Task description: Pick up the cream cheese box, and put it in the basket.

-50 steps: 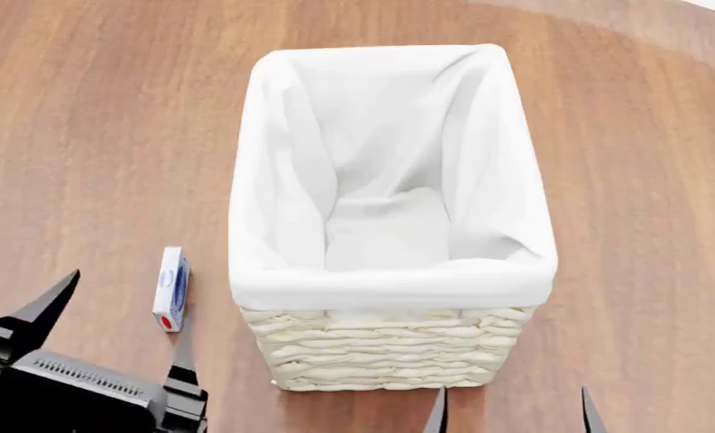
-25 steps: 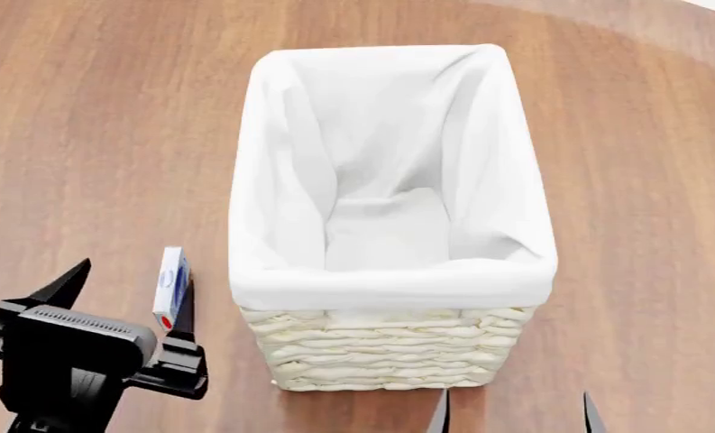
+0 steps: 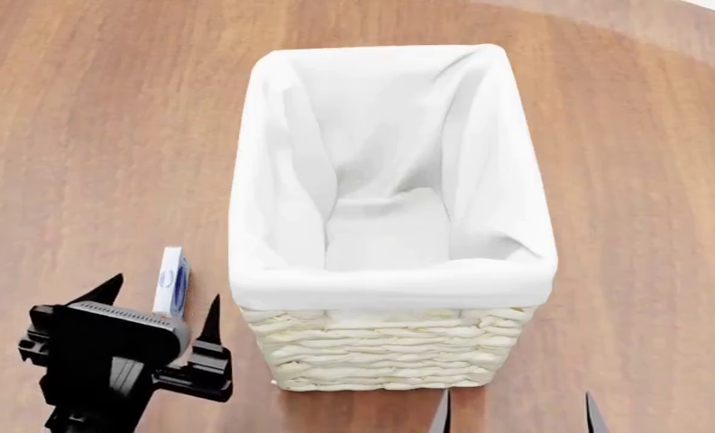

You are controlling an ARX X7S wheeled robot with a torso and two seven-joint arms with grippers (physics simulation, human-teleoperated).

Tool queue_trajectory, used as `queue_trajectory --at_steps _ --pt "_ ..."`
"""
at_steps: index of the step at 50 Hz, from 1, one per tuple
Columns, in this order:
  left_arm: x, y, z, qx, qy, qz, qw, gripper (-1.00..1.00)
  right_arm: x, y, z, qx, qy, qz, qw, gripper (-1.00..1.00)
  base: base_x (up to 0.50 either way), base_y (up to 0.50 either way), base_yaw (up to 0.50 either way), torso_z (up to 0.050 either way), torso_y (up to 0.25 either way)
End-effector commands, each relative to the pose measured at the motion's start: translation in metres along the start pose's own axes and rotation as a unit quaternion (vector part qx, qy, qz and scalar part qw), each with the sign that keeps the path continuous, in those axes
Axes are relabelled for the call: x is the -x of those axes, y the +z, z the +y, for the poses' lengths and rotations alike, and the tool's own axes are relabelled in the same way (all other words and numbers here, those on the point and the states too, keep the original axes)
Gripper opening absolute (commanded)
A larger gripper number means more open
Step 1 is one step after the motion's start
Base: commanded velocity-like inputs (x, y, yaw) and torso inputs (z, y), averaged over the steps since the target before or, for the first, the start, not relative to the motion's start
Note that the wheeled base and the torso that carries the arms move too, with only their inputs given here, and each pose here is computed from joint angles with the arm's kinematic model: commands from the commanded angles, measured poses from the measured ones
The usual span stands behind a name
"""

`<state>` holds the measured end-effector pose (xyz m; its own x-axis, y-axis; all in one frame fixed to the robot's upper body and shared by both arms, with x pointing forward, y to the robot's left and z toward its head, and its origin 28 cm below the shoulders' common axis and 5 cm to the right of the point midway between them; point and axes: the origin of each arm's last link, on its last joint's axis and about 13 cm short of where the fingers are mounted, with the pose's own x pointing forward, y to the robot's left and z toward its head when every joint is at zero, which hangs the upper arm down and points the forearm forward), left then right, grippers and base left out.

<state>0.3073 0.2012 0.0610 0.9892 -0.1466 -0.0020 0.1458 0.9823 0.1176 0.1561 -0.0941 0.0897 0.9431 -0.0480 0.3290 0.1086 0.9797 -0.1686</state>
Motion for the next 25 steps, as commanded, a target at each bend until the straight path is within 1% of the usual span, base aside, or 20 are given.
queue_trajectory --at_steps 1,11,15,18,19,25 --pt "-0.01 0.001 -0.003 -0.01 -0.002 0.015 1.0 1.0 0.0 0.002 -0.002 -0.001 -0.002 -0.002 1.0 1.0 0.0 0.0 0.0 0.0 0.0" --pt "-0.021 -0.001 0.0 -0.012 0.015 0.028 0.999 1.0 0.004 0.004 -0.003 -0.004 -0.002 -0.005 1.0 1.0 0.0 0.0 0.0 0.0 0.0" --pt "-0.028 -0.004 0.003 -0.013 0.029 0.048 0.998 1.0 0.006 0.007 -0.004 -0.009 -0.002 -0.01 1.0 1.0 0.0 0.0 0.0 0.0 0.0" --pt "-0.028 -0.004 0.004 -0.012 0.027 0.048 0.998 1.0 0.006 0.007 -0.004 -0.009 -0.002 -0.01 1.0 1.0 0.0 0.0 0.0 0.0 0.0" --pt "-0.03 -0.005 0.005 -0.017 0.035 0.059 0.998 1.0 0.007 0.008 -0.005 -0.011 -0.003 -0.012 1.0 1.0 0.0 0.0 0.0 0.0 0.0" --pt "-0.03 -0.005 0.007 -0.024 0.043 0.066 0.997 1.0 0.009 0.011 -0.006 -0.014 -0.003 -0.017 1.0 1.0 0.0 0.0 0.0 0.0 0.0"
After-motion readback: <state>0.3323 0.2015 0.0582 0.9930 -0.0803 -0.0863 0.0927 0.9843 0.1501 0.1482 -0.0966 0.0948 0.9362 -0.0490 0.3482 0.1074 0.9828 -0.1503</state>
